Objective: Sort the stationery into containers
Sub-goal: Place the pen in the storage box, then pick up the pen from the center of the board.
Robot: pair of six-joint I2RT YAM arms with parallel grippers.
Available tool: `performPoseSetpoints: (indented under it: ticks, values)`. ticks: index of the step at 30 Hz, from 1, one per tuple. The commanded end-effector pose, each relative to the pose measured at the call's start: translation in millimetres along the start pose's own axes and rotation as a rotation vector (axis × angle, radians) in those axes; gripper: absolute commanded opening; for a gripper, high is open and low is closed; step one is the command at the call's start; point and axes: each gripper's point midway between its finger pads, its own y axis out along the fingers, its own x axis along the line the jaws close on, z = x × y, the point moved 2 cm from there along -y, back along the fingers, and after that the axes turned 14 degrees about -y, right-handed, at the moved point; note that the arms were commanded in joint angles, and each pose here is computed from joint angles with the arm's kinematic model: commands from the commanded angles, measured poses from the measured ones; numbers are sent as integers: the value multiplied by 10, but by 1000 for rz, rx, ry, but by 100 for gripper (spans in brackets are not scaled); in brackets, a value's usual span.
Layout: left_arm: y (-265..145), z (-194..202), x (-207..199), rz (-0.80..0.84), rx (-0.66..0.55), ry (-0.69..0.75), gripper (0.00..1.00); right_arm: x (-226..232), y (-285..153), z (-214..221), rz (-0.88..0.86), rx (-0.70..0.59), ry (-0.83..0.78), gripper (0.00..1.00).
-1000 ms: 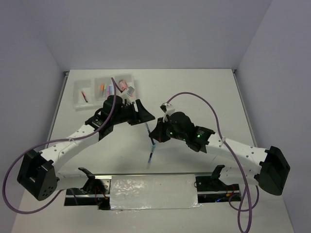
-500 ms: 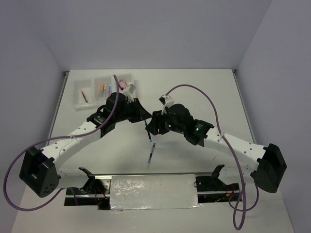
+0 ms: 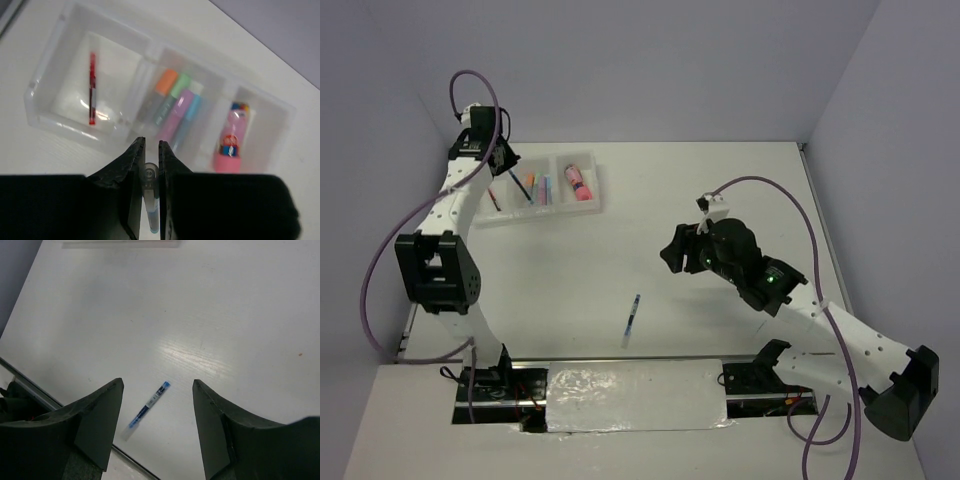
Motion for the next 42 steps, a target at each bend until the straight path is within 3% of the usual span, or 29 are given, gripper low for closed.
performPoseSetpoints:
  ticks: [1,6,10,17,23,26,28,30,31,34,37,38,42]
  values:
    - [361,-234,308,-165,7,24,10,-77,12,253,10,65,-39,66]
    - [804,-595,371,-240,-14,31,16,-57,59,449,-26,96,-39,66]
    - [876,-761,478,-228,-41,-2,17,-36,144,579,-49,125,-36,66]
    - [1017,-803,656,-233,-44,32,25,16,339,686,-75,184,-42,66]
    - [1167,-873,764,-245,-49,63,38,90,480,738,-113,212,-28,65]
    - [1310,-874,845,-222,-23,37,52,130,534,768,-131,234,-26,65]
    - [1357,-858,839,-208,-7,30,77,189,547,746,-126,239,-47,64]
    - [1402,-846,812,-193,6,6,95,233,556,805,-116,270,-70,63]
    - [1400,-803,782,-177,29,-13,98,316,554,788,-124,272,-70,63]
    - [1117,-869,572,-114,14,-38,99,453,581,871,-93,303,-37,65]
    - [747,-887,266,-67,-7,-20,99,418,687,1002,49,341,20,68]
    - [454,-957,42,-21,-39,-6,99,465,688,1072,88,362,71,83]
    - [-402,-955,-334,115,-74,20,99,497,852,1262,266,404,100,84]
